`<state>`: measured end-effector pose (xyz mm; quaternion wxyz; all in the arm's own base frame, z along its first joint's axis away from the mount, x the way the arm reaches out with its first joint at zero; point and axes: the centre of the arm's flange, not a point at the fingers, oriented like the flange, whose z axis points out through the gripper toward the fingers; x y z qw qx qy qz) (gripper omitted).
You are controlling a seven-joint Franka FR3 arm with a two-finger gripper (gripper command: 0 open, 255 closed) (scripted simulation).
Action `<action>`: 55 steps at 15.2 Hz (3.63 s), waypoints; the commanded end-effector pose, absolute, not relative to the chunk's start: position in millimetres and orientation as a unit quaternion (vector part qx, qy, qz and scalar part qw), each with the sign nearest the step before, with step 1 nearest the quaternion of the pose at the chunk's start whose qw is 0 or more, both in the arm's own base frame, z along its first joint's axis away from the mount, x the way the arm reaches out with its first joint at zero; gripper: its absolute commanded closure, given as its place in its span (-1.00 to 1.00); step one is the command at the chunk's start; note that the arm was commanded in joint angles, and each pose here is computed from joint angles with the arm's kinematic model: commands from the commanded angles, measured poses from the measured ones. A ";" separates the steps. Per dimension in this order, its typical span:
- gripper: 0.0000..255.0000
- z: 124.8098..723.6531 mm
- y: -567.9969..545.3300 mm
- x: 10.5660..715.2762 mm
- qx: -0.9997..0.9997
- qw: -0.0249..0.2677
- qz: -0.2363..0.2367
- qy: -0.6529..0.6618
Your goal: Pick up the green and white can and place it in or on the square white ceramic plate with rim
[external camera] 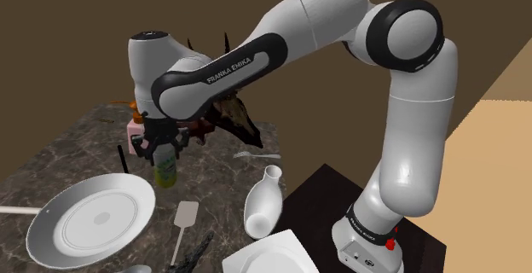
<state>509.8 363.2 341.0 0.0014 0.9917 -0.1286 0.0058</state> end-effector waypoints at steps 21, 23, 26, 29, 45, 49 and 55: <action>1.00 393.1 334.6 315.4 0.992 0.001 0.006 -0.129; 1.00 395.6 330.7 289.4 0.992 0.001 0.006 -0.129; 1.00 399.3 324.8 250.5 0.992 0.001 0.006 -0.129; 1.00 403.1 318.8 211.5 0.992 0.001 0.006 -0.129; 1.00 384.6 297.9 73.9 0.992 0.001 0.006 -0.129; 1.00 363.5 297.9 73.9 0.992 0.001 0.006 -0.129; 1.00 331.8 297.9 73.9 0.992 0.001 0.006 -0.129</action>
